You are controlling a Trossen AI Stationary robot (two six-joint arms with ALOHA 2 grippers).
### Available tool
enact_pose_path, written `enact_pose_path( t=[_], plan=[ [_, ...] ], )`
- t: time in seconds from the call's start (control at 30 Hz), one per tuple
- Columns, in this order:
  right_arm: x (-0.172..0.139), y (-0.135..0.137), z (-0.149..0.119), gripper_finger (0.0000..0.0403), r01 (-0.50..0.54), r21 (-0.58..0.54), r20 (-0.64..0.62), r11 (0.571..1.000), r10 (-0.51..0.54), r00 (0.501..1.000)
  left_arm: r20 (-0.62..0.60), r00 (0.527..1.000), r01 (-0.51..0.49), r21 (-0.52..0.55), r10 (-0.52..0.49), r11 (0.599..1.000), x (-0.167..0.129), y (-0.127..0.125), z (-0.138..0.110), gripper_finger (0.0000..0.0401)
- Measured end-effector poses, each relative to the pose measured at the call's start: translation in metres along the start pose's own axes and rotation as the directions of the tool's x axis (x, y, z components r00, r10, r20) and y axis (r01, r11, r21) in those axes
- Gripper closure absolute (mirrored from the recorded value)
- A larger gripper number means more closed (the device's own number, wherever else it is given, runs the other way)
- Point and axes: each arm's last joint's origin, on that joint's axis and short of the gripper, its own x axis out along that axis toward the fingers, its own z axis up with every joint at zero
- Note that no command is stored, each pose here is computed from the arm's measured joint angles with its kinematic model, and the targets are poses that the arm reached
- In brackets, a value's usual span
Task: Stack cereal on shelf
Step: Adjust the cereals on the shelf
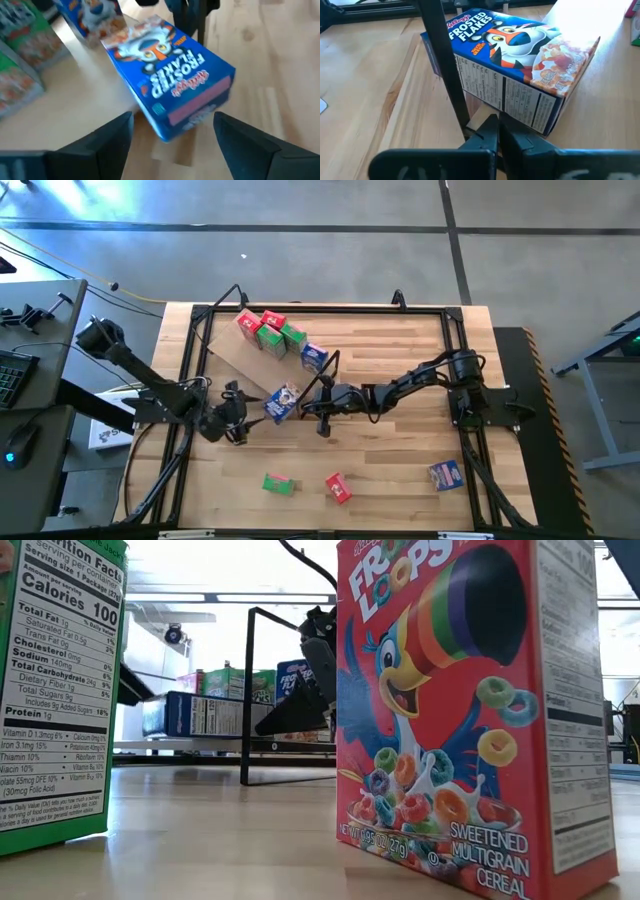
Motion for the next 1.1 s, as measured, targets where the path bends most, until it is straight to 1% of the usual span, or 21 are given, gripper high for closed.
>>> enact_pose_path(
  t=[0.1, 0.17, 0.3, 0.37, 0.47, 0.53, 0.63, 0.7, 0.8, 0.97, 1.1],
  plan=[
    [0.0, 0.001, 0.0, 0.0399, -0.002, 0.0, 0.0, 1.0, 0.002, 1.0, -0.016, 0.999, 0.045, -0.125, -0.048, 0.991, -0.001, -0.002, -0.001, 0.0132],
    [0.0, 0.001, 0.0, 0.0399, -0.002, 0.0, 0.001, 1.0, 0.002, 1.0, -0.037, 0.996, 0.074, -0.219, -0.084, 0.973, 0.0, -0.003, -0.002, 0.0132],
    [0.0, 0.0, 0.0, 0.0399, -0.001, -0.006, 0.001, 1.0, 0.001, 1.0, -0.084, 0.993, 0.05, -0.339, -0.083, 0.94, 0.004, -0.001, -0.013, 0.0132],
    [0.0, 0.0, 0.001, 0.0399, -0.001, -0.008, 0.005, 1.0, 0.001, 1.0, -0.103, 0.992, 0.028, -0.369, -0.071, 0.929, 0.007, 0.001, -0.017, 0.0132],
    [0.0, 0.0, 0.001, 0.0399, -0.009, -0.022, 0.009, 1.0, 0.009, 1.0, -0.123, 0.991, 0.009, -0.385, -0.061, 0.923, 0.011, 0.002, -0.023, 0.0132],
    [0.0, 0.001, 0.002, 0.0399, -0.021, -0.023, 0.014, 1.0, 0.022, 1.0, -0.106, 0.99, 0.042, -0.42, -0.095, 0.906, 0.014, 0.001, -0.023, 0.0132],
    [0.0, 0.001, 0.003, 0.0399, -0.028, -0.026, 0.024, 0.999, 0.028, 0.999, -0.071, 0.983, 0.121, -0.455, -0.172, 0.882, 0.02, -0.001, -0.027, 0.0138],
    [0.0, 0.001, 0.003, 0.0399, -0.028, -0.031, 0.026, 0.999, 0.029, 0.999, -0.043, 0.982, 0.145, -0.464, -0.185, 0.874, 0.023, -0.001, -0.028, 0.015],
    [0.0, 0.001, 0.004, 0.0399, -0.029, -0.037, 0.037, 0.999, 0.03, 0.999, -0.038, 0.985, 0.132, -0.46, -0.168, 0.878, 0.029, 0.001, -0.032, 0.0178],
    [0.0, 0.001, 0.005, 0.0399, -0.029, -0.041, 0.046, 0.999, 0.031, 0.998, -0.073, 0.987, 0.097, -0.451, -0.145, 0.887, 0.039, 0.0, -0.039, 0.0247],
    [0.0, 0.001, 0.005, 0.0399, -0.029, -0.06, 0.047, 0.998, 0.032, 0.998, -0.04, 0.995, 0.065, -0.433, -0.092, 0.899, 0.047, -0.002, -0.041, 0.0304]
  ],
)
